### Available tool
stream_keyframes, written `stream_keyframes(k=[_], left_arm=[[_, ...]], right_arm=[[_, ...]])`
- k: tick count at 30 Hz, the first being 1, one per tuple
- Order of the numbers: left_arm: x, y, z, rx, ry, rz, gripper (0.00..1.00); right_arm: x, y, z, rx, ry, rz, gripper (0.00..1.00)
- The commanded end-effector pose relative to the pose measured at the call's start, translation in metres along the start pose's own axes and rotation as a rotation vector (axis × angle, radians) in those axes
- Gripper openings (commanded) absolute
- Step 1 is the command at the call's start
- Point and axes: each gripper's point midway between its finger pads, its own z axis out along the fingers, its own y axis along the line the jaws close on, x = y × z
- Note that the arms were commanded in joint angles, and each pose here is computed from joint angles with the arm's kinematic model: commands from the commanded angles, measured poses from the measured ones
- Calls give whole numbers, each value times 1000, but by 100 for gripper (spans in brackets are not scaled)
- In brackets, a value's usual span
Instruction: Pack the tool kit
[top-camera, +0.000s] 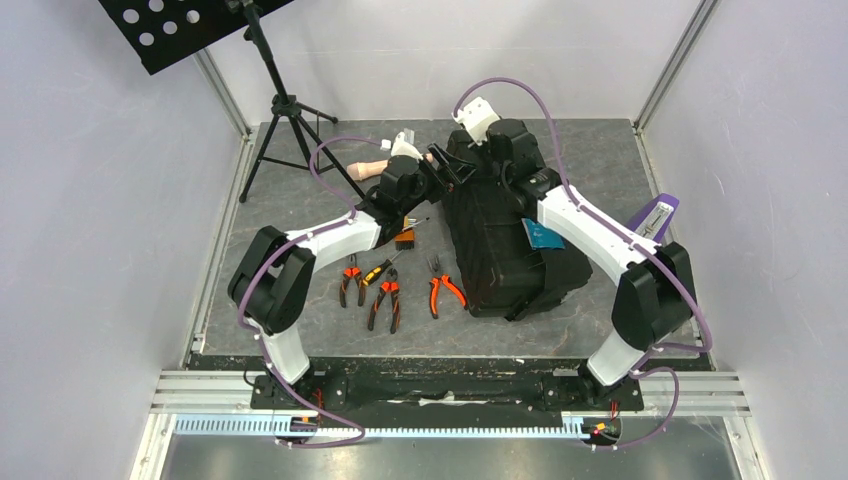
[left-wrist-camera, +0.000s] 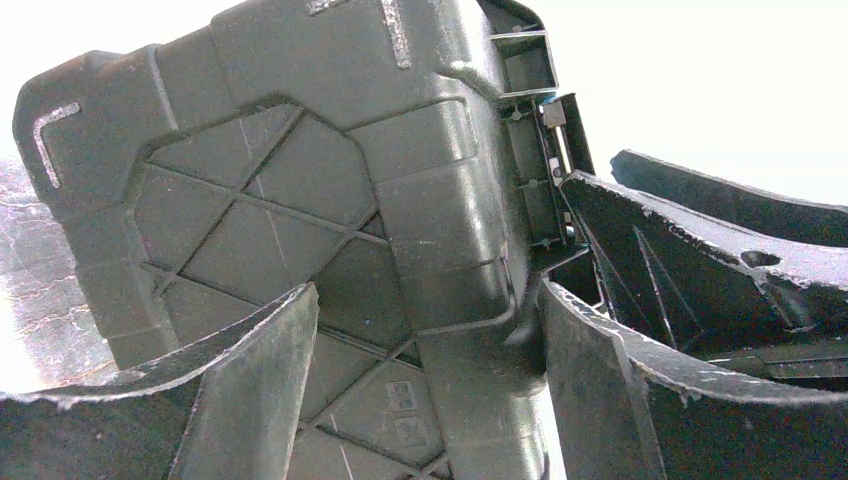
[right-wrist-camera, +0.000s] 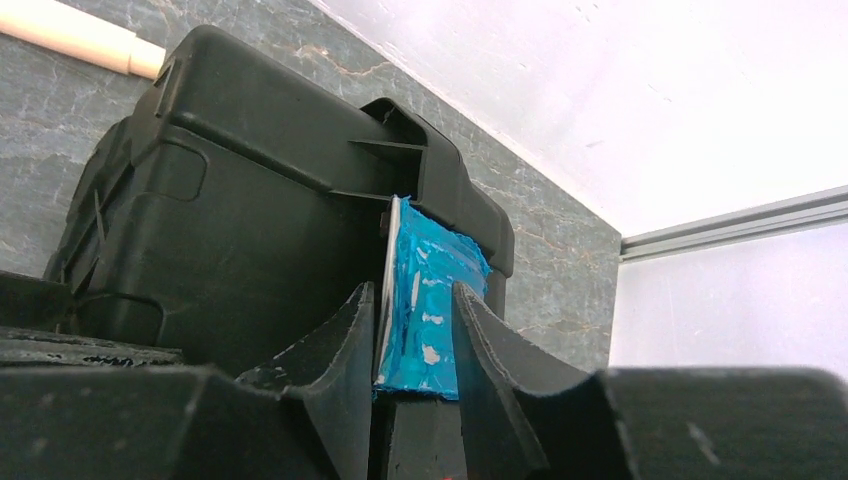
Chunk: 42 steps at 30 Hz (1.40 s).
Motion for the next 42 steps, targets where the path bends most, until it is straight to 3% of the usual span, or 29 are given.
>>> stream_keyframes(k=[1,13,25,28,33,42], left_arm=[[118,228,-96,-754,439,61,83],[115,233,-99,-774,425,50,83],[113,236,-99,-787,411,41,83],[111,233,-96,-775,405,36,83],[96,209,-79,-704,373,45,83],[29,112,-35,-491,268,155,87]], right_arm=[[-89,-214,-78,693,-186,197,12],[-107,-252,-97,773,-212,204,16],[-130,-278,-137,793,-345,299,19],[-133,-273,-138,737,-380,305,20],[-130,-241,-121,543,-374,306,33],[-63,-156,-114,192,-173,390,55]])
